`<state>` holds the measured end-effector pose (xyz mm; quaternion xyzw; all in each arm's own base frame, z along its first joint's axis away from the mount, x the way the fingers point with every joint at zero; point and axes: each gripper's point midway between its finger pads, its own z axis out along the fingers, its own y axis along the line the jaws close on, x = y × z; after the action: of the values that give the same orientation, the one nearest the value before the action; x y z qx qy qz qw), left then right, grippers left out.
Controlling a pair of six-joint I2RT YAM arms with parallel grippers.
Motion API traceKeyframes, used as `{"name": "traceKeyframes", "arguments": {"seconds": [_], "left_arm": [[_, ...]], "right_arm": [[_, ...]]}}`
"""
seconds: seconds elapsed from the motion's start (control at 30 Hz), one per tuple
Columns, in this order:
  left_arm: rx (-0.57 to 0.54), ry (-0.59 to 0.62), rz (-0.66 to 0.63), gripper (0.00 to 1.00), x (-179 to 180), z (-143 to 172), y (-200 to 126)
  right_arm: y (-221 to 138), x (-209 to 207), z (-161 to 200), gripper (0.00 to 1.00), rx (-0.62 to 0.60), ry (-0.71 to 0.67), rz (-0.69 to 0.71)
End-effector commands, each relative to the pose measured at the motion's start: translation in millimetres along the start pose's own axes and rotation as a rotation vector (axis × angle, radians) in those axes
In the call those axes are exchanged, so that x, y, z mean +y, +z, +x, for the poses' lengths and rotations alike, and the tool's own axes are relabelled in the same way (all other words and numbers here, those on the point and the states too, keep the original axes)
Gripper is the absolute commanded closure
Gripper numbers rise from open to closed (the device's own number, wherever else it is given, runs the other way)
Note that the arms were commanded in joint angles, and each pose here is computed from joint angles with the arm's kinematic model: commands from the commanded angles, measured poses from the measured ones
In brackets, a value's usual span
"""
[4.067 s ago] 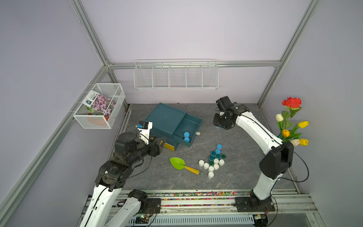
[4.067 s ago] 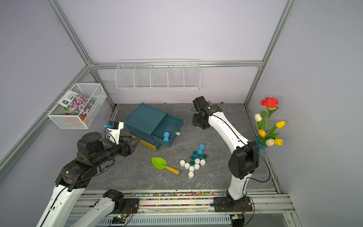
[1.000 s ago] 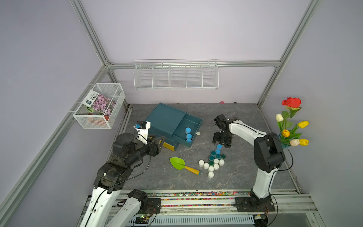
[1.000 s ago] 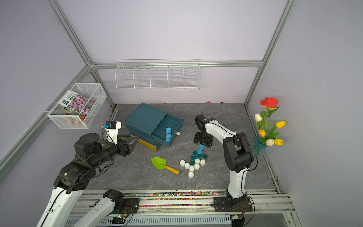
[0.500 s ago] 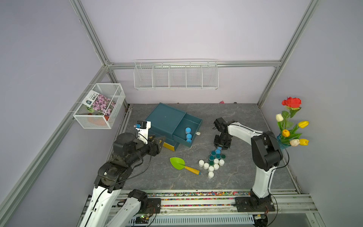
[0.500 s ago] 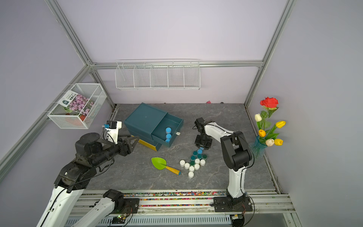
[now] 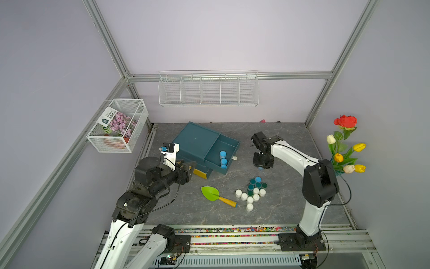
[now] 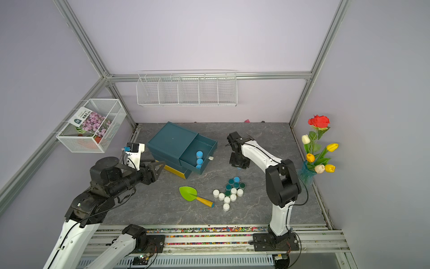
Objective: Put the paint cans in the drawer according to color
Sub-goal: Place the paint can in the drawer.
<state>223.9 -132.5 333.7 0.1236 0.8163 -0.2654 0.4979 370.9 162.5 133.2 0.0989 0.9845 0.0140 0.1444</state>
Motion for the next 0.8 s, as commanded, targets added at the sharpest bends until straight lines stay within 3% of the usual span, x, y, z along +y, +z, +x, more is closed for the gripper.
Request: {"name": "traceKeyframes", "arguments": {"seconds": [0.0, 0.1, 0.23, 0.47, 0.77], "left_arm": [[-0.01, -0.002, -0.003, 0.36, 0.2, -0.9, 0.5], [-0.011, -0.001, -0.003, 0.35, 0.6, -1.0, 1.3], [-0.017, 0.002, -0.002, 0.36, 0.0, -2.9, 0.9], [-0.022, 0.003, -0.002, 0.36, -0.4, -4.0, -0.6], [-0.025, -0.004, 0.001, 0.36, -1.1, -4.3, -1.5]], "right_arm": [[-94.0, 20.8, -35.5, 0.95, -0.235, -0.069, -0.078], [-134.3, 60.5, -47.3, 0.95, -0.34, -0.157, -0.158], [-161.1, 111.9, -45.8, 0.95, -0.387, -0.264, -0.235], [-148.9, 165.5, -33.7, 0.97, -0.333, -0.33, -0.299], [-104.4, 178.9, -16.4, 0.96, -0.183, -0.339, -0.273]]}}
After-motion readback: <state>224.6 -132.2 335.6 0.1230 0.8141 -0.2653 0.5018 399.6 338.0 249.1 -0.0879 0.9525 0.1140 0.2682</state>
